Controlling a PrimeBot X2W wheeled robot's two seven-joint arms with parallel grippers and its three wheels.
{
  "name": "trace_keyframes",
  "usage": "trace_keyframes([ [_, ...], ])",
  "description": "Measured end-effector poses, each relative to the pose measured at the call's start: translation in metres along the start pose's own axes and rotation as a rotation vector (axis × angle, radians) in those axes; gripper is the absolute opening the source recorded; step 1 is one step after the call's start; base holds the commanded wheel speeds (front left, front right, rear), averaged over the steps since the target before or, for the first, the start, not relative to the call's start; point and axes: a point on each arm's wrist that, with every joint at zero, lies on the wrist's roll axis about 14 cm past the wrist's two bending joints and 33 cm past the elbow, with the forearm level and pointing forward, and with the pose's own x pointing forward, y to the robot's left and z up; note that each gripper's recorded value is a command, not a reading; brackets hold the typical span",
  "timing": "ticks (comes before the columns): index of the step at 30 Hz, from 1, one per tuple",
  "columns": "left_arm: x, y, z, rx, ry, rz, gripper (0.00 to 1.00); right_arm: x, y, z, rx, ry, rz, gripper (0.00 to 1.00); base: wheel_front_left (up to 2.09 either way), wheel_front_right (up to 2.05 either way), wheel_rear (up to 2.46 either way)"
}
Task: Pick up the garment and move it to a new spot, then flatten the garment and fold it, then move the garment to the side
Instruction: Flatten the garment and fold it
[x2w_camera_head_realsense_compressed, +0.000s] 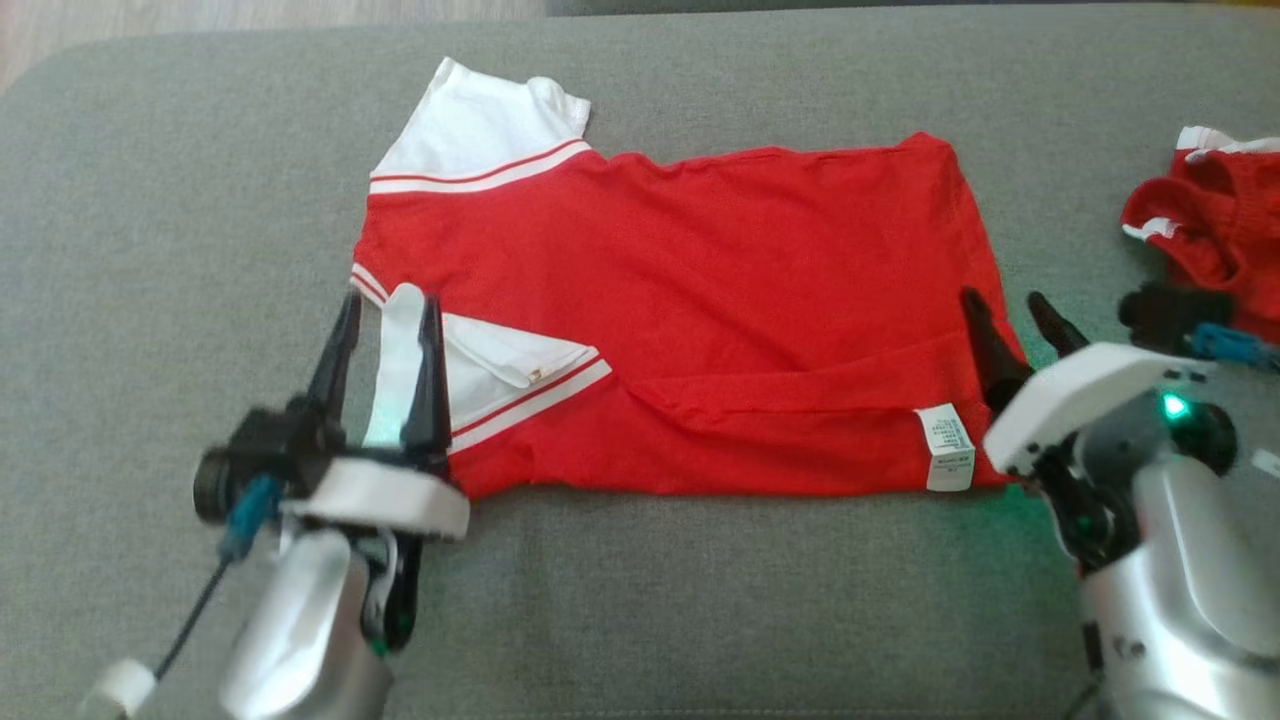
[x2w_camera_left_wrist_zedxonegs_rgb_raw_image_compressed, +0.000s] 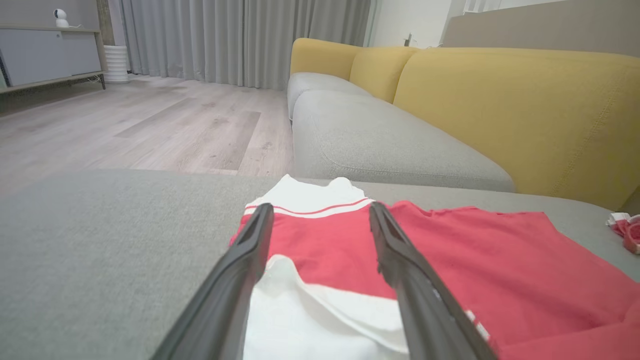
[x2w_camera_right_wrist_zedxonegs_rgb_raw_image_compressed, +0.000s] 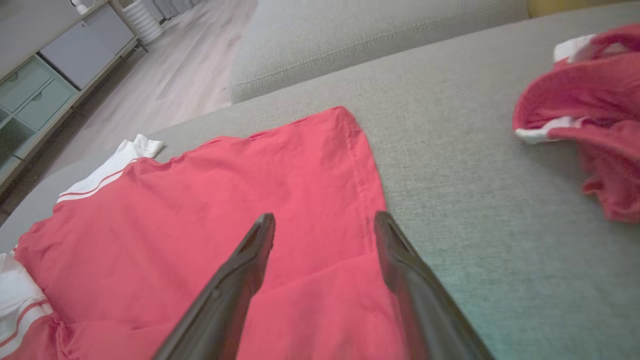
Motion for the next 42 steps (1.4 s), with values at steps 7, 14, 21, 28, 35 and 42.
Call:
trace_keyframes([
  [7,-0.041,0.006,-0.025,-0.071,0.051,0.055,1.0,-0.034,-0.022,-0.004,-0.027,-0.047,-0.055,1.0,0.0,0.0,0.0],
  [14,-0.074,0.011,-0.058,-0.168,0.185,0.113,1.0,-0.062,-0.026,0.004,-0.079,-0.13,-0.082,1.0,0.0,0.0,0.0],
  [21,-0.078,0.022,-0.078,-0.266,0.285,0.186,1.0,-0.07,-0.023,-0.005,-0.083,-0.131,-0.087,1.0,0.0,0.0,0.0],
  [28,-0.078,0.022,-0.104,-0.351,0.389,0.208,1.0,-0.068,-0.028,-0.016,-0.069,-0.103,-0.101,1.0,0.0,0.0,0.0],
  [35,-0.07,0.017,-0.104,-0.373,0.397,0.187,0.12,-0.06,-0.033,-0.047,-0.046,-0.014,-0.11,1.0,0.0,0.0,0.0],
  [42,-0.073,0.017,-0.102,-0.385,0.377,0.192,0.0,-0.041,-0.022,-0.061,0.005,0.037,-0.071,1.0,0.0,0.0,0.0],
])
